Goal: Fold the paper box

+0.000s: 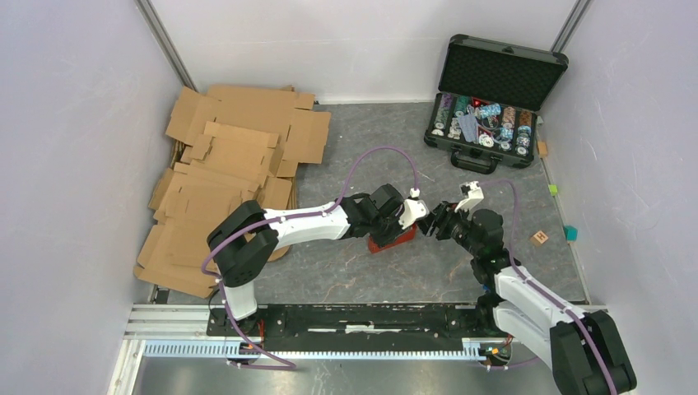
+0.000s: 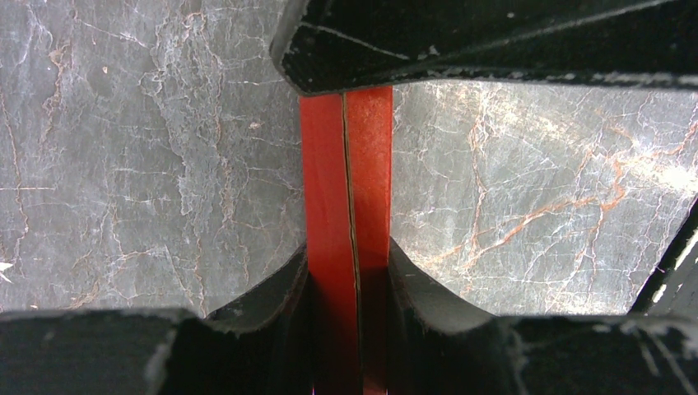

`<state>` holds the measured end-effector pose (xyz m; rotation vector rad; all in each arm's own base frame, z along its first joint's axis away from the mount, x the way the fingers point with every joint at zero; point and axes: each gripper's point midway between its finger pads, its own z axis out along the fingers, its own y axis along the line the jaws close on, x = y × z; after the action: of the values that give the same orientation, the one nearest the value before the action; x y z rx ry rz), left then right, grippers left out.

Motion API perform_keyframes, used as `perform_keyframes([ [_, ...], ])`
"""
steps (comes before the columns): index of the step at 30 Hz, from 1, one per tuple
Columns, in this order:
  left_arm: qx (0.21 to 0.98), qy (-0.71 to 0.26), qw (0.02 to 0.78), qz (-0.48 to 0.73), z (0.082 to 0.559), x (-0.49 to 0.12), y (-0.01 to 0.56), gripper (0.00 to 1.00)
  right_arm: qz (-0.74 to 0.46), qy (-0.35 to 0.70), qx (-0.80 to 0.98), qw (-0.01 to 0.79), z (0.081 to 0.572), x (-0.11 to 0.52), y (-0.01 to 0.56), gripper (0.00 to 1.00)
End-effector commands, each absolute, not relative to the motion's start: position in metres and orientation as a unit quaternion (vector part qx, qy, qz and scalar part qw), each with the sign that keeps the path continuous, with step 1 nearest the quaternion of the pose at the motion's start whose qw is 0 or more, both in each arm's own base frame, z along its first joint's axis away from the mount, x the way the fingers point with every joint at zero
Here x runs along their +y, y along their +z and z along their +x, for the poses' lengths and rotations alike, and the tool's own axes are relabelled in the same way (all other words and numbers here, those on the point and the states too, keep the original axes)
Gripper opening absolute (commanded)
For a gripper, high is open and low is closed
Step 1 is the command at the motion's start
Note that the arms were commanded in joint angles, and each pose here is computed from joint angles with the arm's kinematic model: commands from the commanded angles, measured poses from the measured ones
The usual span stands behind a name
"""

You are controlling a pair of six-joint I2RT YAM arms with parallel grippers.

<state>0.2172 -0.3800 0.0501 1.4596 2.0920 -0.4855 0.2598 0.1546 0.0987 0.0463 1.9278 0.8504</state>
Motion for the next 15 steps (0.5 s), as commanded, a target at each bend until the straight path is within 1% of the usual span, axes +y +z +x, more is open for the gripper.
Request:
perform_keyframes([
  [1, 0.799, -0.149, 0.185, 0.553, 0.192, -0.351, 0.010, 0.33, -0.073, 0.277, 0.810, 0.512, 0.263, 0.143, 0.096, 0.68],
  [4, 0.798, -0.150, 0.185, 0.554, 0.191, -0.351, 0.010, 0.33, -0.123, 0.240, 0.790, 0.551, 0.264, 0.136, 0.105, 0.67],
  [8, 0.798, -0.152, 0.185, 0.553, 0.192, -0.352, 0.010, 0.33, -0.159, 0.224, 0.768, 0.578, 0.261, 0.133, 0.109, 0.57],
  [13, 0.798, -0.152, 0.184, 0.554, 0.191, -0.352, 0.010, 0.33, -0.190, 0.258, 0.755, 0.571, 0.256, 0.148, 0.113, 0.56],
  [15, 0.797, -0.153, 0.184, 0.554, 0.190, -0.352, 0.011, 0.33, -0.223, 0.275, 0.733, 0.581, 0.250, 0.157, 0.116, 0.53],
])
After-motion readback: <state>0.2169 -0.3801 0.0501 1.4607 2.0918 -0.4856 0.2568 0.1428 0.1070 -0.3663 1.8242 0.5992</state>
